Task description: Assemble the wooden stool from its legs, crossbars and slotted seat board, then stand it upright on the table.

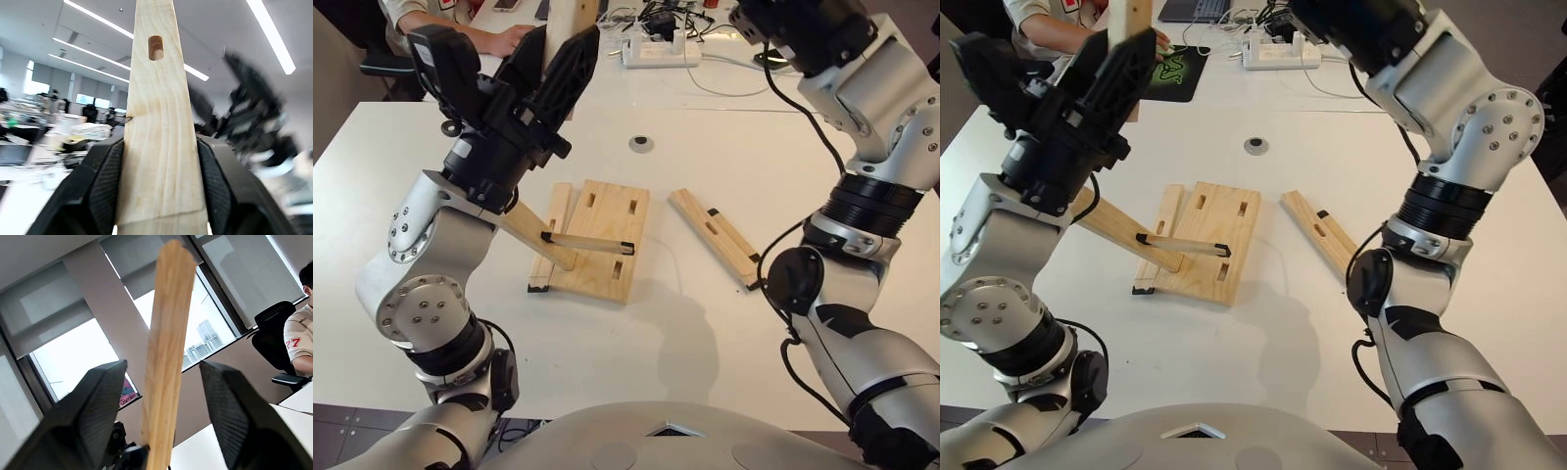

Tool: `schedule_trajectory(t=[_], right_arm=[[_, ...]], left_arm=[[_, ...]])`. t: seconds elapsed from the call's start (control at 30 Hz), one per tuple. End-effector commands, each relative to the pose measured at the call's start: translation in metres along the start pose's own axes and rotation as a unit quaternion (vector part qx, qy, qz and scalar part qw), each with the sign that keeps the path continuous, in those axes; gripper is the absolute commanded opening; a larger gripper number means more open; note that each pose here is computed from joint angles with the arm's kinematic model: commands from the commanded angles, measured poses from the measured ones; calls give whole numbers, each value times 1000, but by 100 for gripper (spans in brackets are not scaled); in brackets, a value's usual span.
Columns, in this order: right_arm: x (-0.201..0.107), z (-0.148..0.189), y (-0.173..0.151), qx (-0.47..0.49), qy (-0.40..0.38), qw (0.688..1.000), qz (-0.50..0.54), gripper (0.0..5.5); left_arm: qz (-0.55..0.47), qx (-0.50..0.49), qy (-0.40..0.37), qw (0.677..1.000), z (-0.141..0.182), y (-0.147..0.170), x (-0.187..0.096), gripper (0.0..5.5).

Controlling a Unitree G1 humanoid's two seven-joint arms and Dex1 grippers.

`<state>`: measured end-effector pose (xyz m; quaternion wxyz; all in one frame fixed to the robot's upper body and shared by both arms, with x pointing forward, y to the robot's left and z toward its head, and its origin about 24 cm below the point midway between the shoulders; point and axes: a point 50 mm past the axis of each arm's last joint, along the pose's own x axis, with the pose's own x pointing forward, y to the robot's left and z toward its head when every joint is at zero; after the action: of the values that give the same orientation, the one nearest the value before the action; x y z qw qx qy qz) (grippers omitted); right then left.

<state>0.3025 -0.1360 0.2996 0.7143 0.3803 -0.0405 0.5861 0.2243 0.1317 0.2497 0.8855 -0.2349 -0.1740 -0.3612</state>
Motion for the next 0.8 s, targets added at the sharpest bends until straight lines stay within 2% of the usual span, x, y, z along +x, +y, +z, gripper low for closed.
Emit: schedule_trajectory(t=[0.03,0.2,0.4,0.8], right_arm=[[-12,4,0,9,9,1000,28,353],[-13,11,-6,62,-13,997,50,442],[-4,1,9,81,30,992,93,538],[3,-3,11,101,64,989,92,540]], left_arm=[[-40,-85,-12,995,10,-12,2,208],[-86,-162,26,983,12,-21,-2,208],[-87,-146,83,982,2,-23,-4,208],[-124,-179,72,973,6,-29,-8,208]])
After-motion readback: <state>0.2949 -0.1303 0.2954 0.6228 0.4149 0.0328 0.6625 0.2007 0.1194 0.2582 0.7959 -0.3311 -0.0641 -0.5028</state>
